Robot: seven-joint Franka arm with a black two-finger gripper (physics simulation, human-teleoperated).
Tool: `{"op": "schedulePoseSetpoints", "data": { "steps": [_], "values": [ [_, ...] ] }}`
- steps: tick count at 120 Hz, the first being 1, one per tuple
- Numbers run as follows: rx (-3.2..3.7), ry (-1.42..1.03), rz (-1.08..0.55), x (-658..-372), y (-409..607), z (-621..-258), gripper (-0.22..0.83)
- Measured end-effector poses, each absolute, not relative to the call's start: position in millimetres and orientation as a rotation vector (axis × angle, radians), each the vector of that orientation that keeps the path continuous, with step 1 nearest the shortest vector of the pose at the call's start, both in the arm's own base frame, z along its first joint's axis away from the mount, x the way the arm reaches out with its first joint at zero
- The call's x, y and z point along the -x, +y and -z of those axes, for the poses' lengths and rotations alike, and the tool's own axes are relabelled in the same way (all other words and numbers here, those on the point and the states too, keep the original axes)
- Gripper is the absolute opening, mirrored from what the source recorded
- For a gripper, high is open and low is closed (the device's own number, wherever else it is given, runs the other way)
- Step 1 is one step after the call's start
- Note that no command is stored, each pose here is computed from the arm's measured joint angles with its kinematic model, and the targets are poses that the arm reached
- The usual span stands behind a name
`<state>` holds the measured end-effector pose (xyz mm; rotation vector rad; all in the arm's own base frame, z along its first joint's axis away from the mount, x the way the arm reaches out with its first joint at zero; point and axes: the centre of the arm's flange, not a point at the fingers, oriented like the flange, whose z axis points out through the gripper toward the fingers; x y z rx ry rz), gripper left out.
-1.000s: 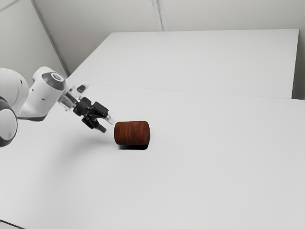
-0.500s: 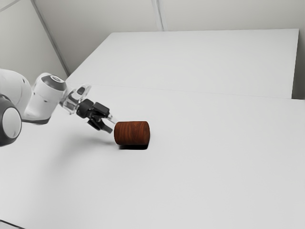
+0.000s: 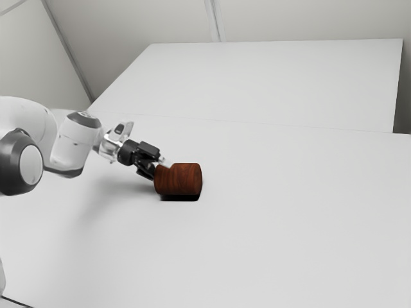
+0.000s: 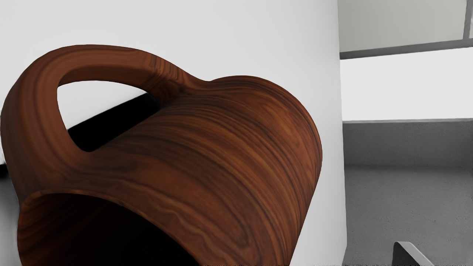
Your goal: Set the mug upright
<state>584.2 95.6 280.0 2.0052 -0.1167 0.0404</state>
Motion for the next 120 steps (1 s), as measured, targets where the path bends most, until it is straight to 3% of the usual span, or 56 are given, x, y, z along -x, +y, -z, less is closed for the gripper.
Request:
{"op": "schedulePoseSetpoints", "data": {
  "steps": [38, 53, 69, 85, 120],
  "values": [
    [-1.92, -0.136, -0.013, -580.1, 85.6, -271.6, 0.05],
    [-1.908, -0.151, -0.015, -580.4, 83.6, -274.6, -0.06],
    [-1.906, -0.171, -0.023, -581.3, 81.2, -282.1, -0.11],
    [-1.96, -0.234, -0.009, -579.3, 76.7, -318.6, -0.14],
    [-2.267, -0.328, 0.297, -574.5, 55.4, -379.9, -0.16]
  ]
}}
